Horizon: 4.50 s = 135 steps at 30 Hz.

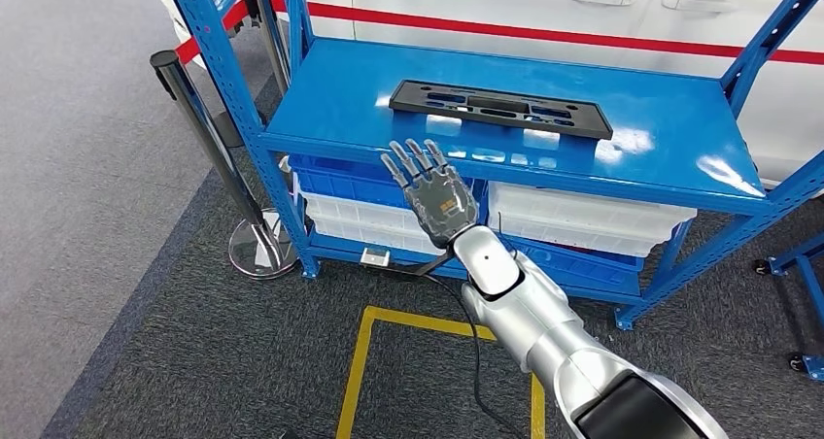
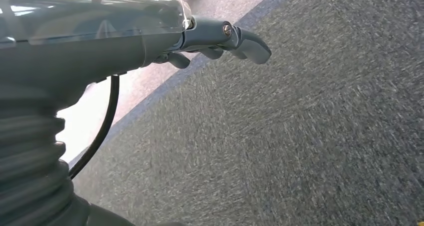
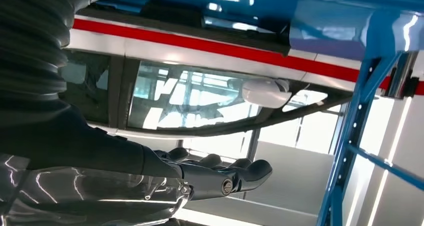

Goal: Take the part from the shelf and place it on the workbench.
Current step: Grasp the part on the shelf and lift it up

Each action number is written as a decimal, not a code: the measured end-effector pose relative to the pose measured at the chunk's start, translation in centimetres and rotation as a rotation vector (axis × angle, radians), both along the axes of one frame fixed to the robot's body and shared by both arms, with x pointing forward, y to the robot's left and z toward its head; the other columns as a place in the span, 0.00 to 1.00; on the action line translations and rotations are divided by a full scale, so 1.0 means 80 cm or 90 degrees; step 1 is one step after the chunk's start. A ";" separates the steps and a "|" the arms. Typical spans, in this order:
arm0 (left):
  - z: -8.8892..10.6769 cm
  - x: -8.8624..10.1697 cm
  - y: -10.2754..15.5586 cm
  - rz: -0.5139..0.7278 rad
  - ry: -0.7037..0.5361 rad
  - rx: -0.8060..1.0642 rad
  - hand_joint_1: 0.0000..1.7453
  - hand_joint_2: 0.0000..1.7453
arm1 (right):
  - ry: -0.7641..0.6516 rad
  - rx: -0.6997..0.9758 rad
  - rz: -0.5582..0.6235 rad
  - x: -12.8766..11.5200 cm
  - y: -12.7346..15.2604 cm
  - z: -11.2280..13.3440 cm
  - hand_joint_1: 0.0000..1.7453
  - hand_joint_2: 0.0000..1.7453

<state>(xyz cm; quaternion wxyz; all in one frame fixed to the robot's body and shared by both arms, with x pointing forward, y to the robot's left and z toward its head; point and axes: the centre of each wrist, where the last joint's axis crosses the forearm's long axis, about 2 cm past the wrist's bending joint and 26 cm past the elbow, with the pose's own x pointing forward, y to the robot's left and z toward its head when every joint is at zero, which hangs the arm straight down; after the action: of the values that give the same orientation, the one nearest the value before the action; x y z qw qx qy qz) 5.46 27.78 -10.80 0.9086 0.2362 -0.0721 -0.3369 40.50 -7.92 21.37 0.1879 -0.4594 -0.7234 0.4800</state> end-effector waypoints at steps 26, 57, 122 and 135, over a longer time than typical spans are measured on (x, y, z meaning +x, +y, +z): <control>0.000 -0.003 -0.006 -0.020 -0.007 -0.009 0.00 0.00 | 0.072 0.002 -0.031 -0.008 -0.018 -0.047 0.00 1.00; -0.001 -0.010 -0.016 -0.043 0.014 -0.015 0.00 0.00 | 0.049 0.096 -0.140 0.000 -0.103 -0.061 0.00 1.00; 0.000 -0.007 -0.023 -0.033 -0.019 -0.059 0.00 0.00 | 0.075 -0.002 -0.253 0.033 -0.176 -0.068 0.00 1.00; 0.000 -0.008 -0.025 -0.025 -0.021 -0.055 0.00 0.00 | 0.079 -0.002 -0.246 0.023 -0.180 -0.081 0.00 1.00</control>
<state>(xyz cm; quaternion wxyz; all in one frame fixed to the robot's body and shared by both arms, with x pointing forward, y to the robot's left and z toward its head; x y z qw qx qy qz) 4.80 25.81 -10.82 0.9099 0.2008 -0.1063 -0.3470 42.35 -22.30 14.87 0.3200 -0.5593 -0.6084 0.4633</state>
